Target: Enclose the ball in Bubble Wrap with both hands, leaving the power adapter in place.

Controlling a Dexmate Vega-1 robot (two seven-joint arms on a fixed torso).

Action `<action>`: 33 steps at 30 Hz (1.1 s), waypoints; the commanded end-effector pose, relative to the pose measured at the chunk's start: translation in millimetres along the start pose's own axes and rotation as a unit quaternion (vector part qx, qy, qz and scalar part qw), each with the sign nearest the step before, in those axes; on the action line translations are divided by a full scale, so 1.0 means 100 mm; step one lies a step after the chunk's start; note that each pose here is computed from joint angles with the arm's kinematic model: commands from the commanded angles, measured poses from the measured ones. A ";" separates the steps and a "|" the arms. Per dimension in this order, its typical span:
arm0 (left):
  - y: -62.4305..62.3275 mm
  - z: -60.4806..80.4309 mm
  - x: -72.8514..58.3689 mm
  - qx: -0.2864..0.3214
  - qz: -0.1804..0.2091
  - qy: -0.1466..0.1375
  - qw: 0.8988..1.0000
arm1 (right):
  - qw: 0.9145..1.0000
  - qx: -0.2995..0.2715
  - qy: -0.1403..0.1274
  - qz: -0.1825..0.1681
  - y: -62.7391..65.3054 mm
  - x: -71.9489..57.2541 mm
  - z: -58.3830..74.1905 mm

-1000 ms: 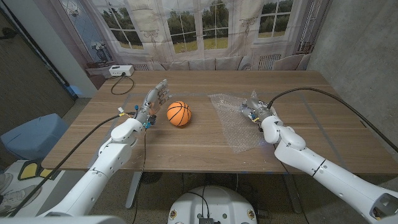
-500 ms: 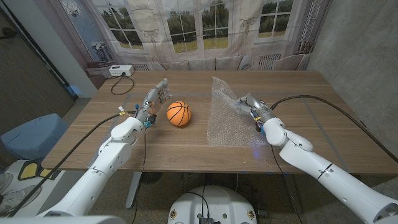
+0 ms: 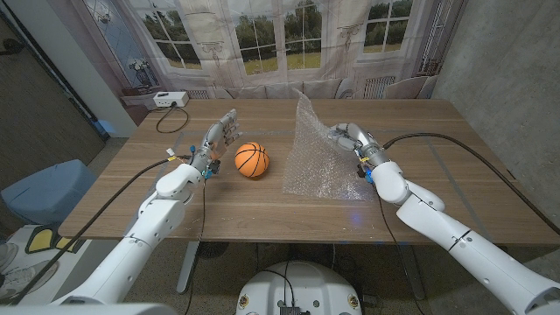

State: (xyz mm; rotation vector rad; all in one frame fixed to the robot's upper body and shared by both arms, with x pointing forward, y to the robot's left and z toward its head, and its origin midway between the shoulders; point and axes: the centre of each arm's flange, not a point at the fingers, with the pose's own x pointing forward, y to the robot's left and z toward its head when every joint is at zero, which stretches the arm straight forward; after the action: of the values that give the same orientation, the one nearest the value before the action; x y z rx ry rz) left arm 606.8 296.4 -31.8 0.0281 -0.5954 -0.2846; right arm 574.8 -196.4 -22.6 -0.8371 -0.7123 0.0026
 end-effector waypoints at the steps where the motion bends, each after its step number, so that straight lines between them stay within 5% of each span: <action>1: 0.06 0.05 -0.06 0.009 0.003 -0.007 1.000 | 0.998 0.014 -0.052 0.013 0.02 0.08 0.28; 8: 0.12 0.09 -0.15 0.010 0.004 -0.015 1.000 | 0.997 0.014 -0.077 0.025 0.07 0.13 0.42; 33: 0.35 0.26 -0.84 0.042 0.071 -0.034 0.996 | 0.986 0.001 -0.144 0.081 0.36 0.33 0.87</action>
State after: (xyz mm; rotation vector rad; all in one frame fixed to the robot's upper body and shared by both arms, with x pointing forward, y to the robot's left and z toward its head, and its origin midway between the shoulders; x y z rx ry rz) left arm 561.3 334.8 -39.0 0.0498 -0.6561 -0.1775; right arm 561.5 -128.6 10.0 -0.8659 -0.8822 0.1968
